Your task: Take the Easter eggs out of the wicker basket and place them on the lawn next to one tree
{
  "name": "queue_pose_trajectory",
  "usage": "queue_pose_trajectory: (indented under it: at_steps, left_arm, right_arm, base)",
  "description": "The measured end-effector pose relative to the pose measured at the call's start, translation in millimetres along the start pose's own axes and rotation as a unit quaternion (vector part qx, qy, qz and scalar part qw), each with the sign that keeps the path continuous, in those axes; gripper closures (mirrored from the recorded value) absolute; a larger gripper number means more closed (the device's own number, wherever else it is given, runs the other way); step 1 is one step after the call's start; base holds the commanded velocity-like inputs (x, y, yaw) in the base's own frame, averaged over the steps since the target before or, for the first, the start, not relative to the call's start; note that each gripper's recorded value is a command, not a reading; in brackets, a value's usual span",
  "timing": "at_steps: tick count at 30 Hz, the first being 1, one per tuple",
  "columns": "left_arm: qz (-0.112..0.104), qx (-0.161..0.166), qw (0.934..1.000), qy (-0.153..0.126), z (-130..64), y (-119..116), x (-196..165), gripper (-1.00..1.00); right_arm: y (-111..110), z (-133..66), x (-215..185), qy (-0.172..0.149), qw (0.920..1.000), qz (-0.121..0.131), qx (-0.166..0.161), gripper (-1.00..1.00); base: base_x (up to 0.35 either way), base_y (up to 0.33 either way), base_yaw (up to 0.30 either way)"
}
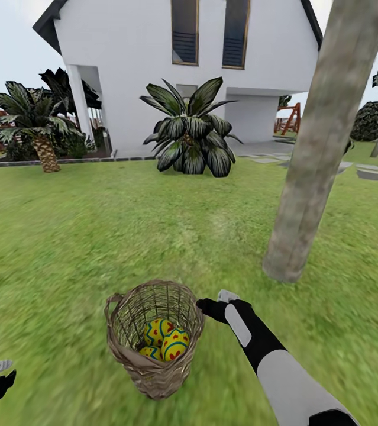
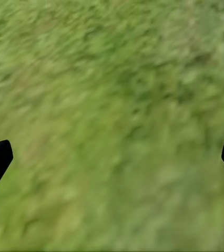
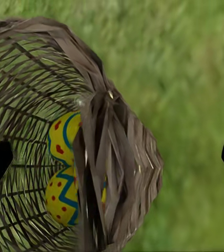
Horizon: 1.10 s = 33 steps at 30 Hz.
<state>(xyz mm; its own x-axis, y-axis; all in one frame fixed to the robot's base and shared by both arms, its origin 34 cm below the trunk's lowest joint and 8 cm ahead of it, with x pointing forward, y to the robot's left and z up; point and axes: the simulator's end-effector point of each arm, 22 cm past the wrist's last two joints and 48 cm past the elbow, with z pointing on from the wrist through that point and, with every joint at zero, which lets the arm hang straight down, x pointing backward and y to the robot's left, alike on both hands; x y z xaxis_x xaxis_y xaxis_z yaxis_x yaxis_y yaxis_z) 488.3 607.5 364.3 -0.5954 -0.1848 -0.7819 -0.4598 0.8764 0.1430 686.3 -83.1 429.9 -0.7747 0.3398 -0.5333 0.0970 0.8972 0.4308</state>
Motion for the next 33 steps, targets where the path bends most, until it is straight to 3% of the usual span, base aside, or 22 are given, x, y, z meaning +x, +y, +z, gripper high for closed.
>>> queue_pose_trajectory:
  at_steps: [33]
  left_arm:
    - [-0.002,0.001,1.0,-0.001,-31.5,2,-66,-1.0]
  right_arm:
    - [34,-42.4,-54,-0.004,1.0,-0.001,-0.001,-1.0]
  base:
    - [0.0,0.0,0.0]
